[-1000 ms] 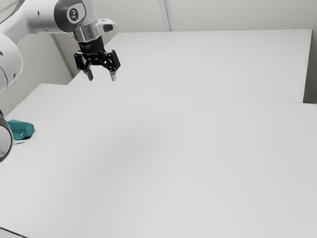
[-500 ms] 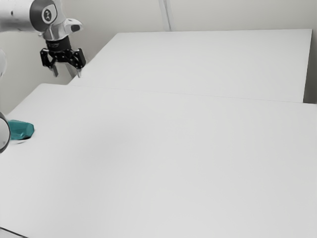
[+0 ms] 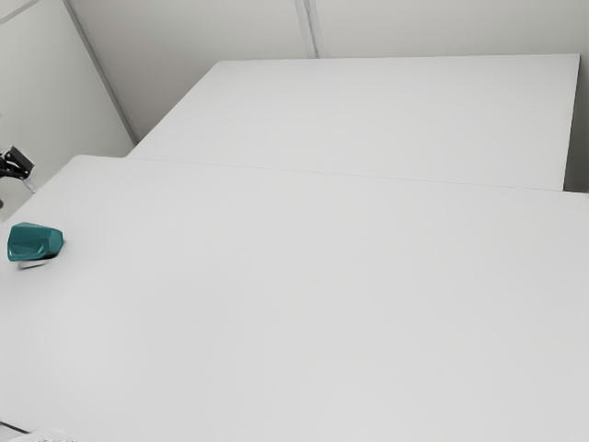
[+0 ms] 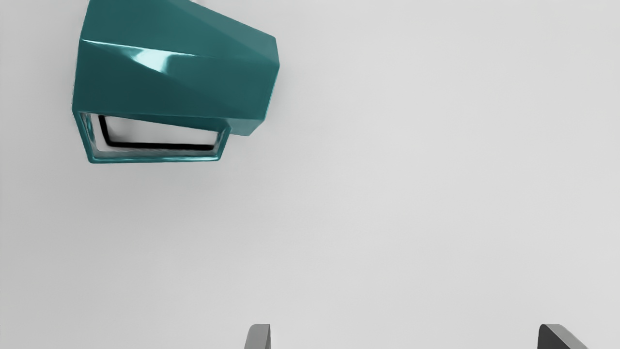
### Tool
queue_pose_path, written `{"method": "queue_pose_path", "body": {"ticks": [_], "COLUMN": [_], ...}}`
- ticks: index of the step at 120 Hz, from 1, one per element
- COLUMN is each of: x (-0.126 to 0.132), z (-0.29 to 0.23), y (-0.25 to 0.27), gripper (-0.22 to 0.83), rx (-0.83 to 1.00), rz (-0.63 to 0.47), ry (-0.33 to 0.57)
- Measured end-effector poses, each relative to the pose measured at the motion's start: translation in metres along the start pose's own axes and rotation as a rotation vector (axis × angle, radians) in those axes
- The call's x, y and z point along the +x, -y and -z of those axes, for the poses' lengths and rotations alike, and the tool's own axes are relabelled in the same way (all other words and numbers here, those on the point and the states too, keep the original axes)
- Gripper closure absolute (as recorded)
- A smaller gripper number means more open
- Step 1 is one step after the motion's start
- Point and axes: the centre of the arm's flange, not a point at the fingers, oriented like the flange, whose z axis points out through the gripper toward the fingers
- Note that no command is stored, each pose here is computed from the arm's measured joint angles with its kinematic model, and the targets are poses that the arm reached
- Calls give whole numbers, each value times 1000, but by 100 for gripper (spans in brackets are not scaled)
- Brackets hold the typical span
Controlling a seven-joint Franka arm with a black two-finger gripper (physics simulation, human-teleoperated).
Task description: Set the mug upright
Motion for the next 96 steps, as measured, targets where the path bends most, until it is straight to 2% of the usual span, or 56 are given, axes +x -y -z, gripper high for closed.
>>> {"method": "queue_pose_path", "body": {"ticks": [21,37,72,96], "x": [-1,2,28,37], "z": [-21,-42,-84,-107], "y": [83,115,137,153], "gripper": [0,0,0,0], "rx": [-63,-80,-104,-116], "rz": [-14,-74,-259,-345], "ry": [-31,-53,-181,-259]}}
